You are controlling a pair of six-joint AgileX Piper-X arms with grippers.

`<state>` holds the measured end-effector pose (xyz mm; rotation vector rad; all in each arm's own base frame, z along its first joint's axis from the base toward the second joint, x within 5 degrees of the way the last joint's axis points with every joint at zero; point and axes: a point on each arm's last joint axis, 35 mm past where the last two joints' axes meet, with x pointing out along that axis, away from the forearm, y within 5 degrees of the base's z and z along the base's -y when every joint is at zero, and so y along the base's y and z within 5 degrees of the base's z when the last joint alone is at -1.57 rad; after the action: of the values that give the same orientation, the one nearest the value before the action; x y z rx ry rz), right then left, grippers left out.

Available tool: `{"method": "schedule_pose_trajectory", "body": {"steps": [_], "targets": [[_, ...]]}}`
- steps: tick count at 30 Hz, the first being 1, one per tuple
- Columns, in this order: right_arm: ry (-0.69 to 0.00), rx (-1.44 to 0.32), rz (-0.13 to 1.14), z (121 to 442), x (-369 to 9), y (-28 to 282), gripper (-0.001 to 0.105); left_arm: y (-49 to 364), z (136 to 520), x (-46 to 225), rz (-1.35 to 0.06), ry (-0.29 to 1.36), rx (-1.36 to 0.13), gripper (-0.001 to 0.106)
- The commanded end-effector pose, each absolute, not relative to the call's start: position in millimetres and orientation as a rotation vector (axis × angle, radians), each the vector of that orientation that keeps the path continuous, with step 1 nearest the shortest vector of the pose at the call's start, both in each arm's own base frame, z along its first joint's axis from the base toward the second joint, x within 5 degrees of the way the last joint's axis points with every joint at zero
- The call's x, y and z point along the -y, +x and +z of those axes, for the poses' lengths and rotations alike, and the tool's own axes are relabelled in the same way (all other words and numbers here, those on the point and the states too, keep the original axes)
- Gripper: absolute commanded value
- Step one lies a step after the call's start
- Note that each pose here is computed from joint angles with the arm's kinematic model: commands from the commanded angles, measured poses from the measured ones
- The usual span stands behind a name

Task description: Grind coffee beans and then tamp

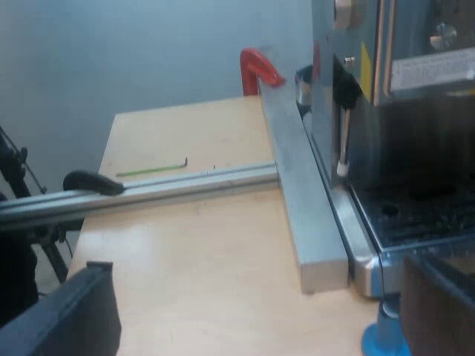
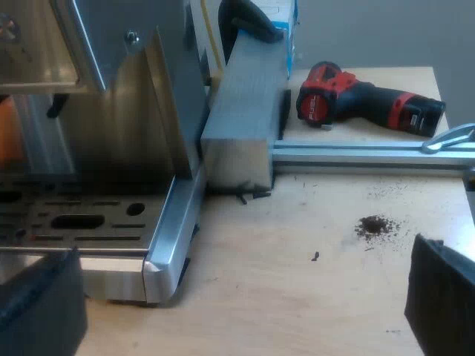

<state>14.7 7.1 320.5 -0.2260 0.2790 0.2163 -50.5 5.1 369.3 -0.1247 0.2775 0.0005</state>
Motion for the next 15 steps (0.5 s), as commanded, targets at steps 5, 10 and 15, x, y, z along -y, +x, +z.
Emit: {"method": "schedule_pose_trajectory", "body": {"steps": [5, 10, 15], "targets": [[-0.216, -0.351, 0.234, 291.4, -6.6, 33.2, 0.089, -10.9, 345.6, -2.4, 0.006, -0.141, -0.305, 0.078], [-0.204, -0.429, 0.243, 266.0, -6.2, 42.5, 0.089, 10.1, 319.6, -1.0, 0.011, -0.137, -0.364, 0.078], [-0.193, -0.498, 0.252, 245.1, -6.0, 47.7, 0.089, 22.3, 296.7, -0.2, 0.017, -0.132, -0.434, 0.078]]}}
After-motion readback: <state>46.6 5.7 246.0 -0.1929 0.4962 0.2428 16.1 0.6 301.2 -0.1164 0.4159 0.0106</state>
